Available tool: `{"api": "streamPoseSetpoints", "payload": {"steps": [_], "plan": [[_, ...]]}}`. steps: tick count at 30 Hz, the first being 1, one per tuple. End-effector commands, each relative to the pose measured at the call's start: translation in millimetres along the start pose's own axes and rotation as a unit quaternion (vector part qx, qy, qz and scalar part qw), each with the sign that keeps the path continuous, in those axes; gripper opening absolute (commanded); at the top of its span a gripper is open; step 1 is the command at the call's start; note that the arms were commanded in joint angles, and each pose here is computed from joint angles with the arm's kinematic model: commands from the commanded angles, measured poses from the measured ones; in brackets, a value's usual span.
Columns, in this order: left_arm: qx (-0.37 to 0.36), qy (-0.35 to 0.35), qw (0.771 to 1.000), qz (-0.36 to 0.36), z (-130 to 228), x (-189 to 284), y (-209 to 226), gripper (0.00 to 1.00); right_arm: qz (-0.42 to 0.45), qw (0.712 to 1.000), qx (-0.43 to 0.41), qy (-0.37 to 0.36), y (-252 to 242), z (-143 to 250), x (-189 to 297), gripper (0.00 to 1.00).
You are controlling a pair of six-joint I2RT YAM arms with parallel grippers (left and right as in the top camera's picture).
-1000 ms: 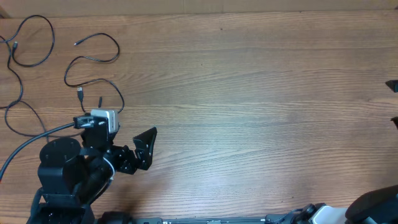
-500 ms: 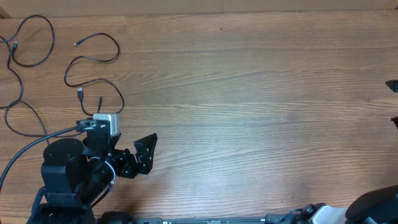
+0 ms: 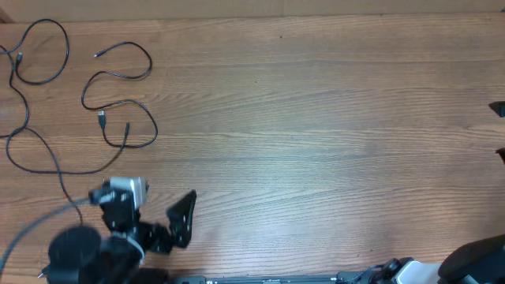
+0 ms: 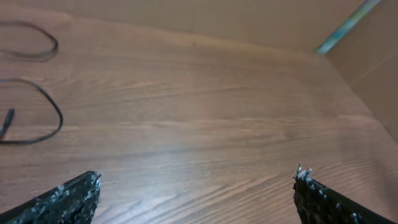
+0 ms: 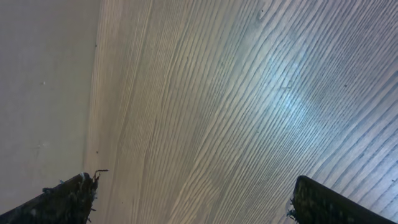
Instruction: Untangle cables
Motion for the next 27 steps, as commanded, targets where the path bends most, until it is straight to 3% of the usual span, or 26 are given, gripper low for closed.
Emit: {"api": "streamPoseSetpoints", "payload": {"steps": [1,9,14,22,27], "plan": [[-0.006,-0.032,0.999,-0.01,19,4,12,1.0,-0.005,1.0,0.009,-0.018,7,-6,10,1.0],[-0.03,-0.105,0.994,-0.013,31,-21,36,1.0,-0.005,1.0,0.009,-0.018,7,-6,10,1.0],[-0.087,-0.144,0.986,-0.009,34,-56,52,1.0,-0.005,1.0,0.009,-0.018,7,-6,10,1.0],[-0.193,-0.16,0.968,-0.025,45,-77,66,1.0,-0.005,1.0,0.009,-0.018,7,-6,10,1.0],[-0.208,-0.169,0.962,-0.048,43,-80,74,1.0,-0.005,1.0,0.009,-0.018,7,-6,10,1.0]]}}
Point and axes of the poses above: each gripper's point midway between its finger pads, its own x axis back along the fingers, its own y axis along the line the jaws close on, z = x × y, the point moved 1 cm from there along x, back along the fingers, and after that the axes turned 6 degrees about x, right-handed, at the moved point
